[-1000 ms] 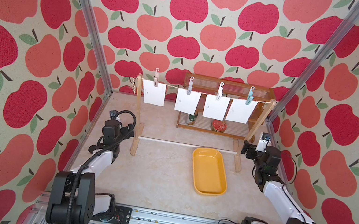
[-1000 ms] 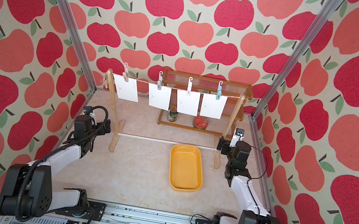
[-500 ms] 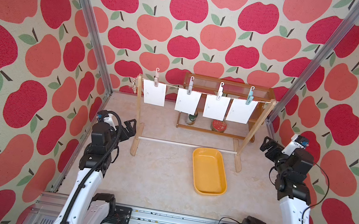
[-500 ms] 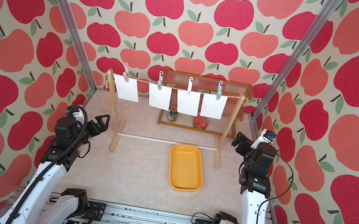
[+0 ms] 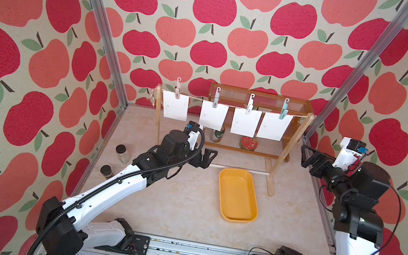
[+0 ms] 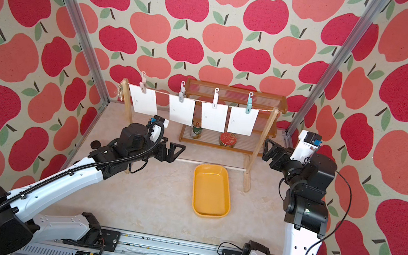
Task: Remove the postcards from the strings
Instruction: Pinch the postcard on the clothesline.
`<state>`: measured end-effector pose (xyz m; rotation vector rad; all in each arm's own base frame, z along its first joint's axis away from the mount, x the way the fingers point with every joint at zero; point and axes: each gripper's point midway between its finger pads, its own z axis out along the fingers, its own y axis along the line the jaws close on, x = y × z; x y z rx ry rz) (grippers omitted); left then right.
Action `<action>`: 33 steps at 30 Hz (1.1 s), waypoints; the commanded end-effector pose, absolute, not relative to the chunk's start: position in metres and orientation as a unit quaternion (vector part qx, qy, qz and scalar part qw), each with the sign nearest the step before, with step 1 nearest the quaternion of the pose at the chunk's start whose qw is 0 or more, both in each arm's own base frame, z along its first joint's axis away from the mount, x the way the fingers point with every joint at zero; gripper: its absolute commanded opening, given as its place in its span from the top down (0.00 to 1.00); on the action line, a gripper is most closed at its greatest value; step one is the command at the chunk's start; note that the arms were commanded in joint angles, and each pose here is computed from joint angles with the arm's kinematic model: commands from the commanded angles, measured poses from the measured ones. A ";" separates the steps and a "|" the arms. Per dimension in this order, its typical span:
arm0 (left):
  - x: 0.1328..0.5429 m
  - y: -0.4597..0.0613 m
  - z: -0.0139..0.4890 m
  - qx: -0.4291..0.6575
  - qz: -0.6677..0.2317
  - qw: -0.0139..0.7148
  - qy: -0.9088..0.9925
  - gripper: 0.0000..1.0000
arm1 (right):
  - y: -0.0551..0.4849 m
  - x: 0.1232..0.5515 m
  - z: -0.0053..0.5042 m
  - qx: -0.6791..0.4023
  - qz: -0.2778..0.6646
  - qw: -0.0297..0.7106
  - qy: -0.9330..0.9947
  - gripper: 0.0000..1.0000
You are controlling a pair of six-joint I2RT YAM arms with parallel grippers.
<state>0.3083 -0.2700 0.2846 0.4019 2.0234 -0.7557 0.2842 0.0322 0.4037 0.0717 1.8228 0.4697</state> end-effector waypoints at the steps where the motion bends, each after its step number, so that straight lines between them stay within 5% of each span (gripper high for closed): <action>1: 0.319 -0.293 0.307 0.195 -0.322 0.479 0.793 0.00 | 0.050 0.280 0.411 -0.017 0.210 0.576 0.790 0.04; 17: 0.364 -0.395 0.337 0.224 -0.406 0.487 0.740 0.00 | 0.097 0.288 0.493 -0.154 0.232 0.594 0.754 0.04; 33: 0.389 -0.441 0.347 0.216 -0.427 0.505 0.719 0.00 | 0.114 0.299 0.518 -0.180 0.256 0.602 0.734 0.05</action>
